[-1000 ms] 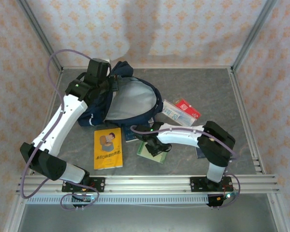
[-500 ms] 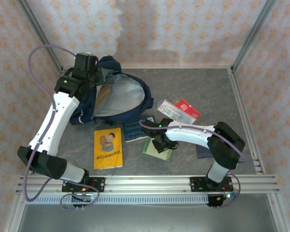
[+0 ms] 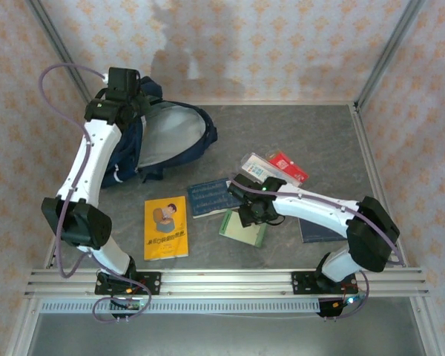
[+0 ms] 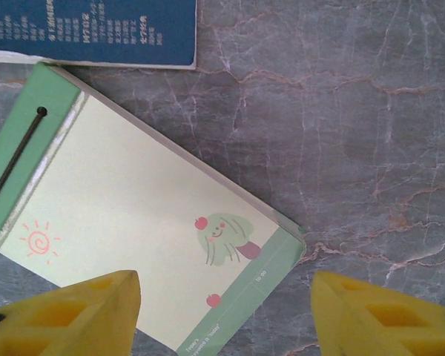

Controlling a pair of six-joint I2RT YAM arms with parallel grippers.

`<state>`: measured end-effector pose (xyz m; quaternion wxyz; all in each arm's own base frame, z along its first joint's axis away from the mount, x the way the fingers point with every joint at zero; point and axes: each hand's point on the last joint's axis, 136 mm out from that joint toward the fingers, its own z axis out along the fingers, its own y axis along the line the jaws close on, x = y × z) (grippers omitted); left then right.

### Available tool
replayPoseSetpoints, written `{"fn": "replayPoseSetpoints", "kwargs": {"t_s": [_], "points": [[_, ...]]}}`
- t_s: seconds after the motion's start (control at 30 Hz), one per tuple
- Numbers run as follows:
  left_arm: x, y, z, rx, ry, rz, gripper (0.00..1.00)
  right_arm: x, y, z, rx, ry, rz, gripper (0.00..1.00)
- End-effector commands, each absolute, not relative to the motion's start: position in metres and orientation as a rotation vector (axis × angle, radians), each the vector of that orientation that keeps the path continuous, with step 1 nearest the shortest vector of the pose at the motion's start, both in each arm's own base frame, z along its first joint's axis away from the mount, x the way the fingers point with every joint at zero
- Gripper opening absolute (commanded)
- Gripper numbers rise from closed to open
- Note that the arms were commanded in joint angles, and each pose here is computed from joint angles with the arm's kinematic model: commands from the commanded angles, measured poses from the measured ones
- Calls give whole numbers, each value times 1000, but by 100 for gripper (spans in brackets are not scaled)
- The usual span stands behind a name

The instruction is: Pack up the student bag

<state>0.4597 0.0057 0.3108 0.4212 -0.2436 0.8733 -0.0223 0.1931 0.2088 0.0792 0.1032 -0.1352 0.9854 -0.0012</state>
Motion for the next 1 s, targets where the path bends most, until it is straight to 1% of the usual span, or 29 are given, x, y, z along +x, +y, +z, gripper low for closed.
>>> {"fn": "replayPoseSetpoints", "kwargs": {"t_s": [0.0,0.1,0.23,0.3,0.37,0.4,0.47,0.5,0.57,0.7,0.77,0.87,0.97], "points": [[474,-2,320,-634,2128,-173,0,192,199,78,-337,2909,-25,62],[474,-20,292,-625,2189,-254,0,192,193,74,-292,2918,-38,62],[464,-61,258,-517,2293,-309,1,193,183,69,-211,2931,-36,62],[457,-84,244,-463,2347,-356,10,193,179,67,-162,2942,-31,62],[447,-102,238,-401,2384,-376,30,194,172,66,-94,2956,-20,62],[441,-110,239,-365,2392,-376,36,195,170,65,-65,2961,-1,62],[425,-126,238,-285,2414,-375,44,194,171,66,-7,2975,91,60],[417,-134,237,-255,2423,-384,47,192,172,66,12,2981,139,59],[395,-155,229,-183,2450,-425,50,189,179,67,30,2983,255,57],[349,-198,206,-29,2508,-547,53,180,182,65,24,3015,327,52],[323,-221,189,55,2547,-638,55,173,179,58,29,3057,304,51],[292,-242,160,151,2626,-696,56,168,163,50,79,3084,177,46],[266,-260,129,188,2693,-770,57,166,159,43,116,3096,142,44]]}}
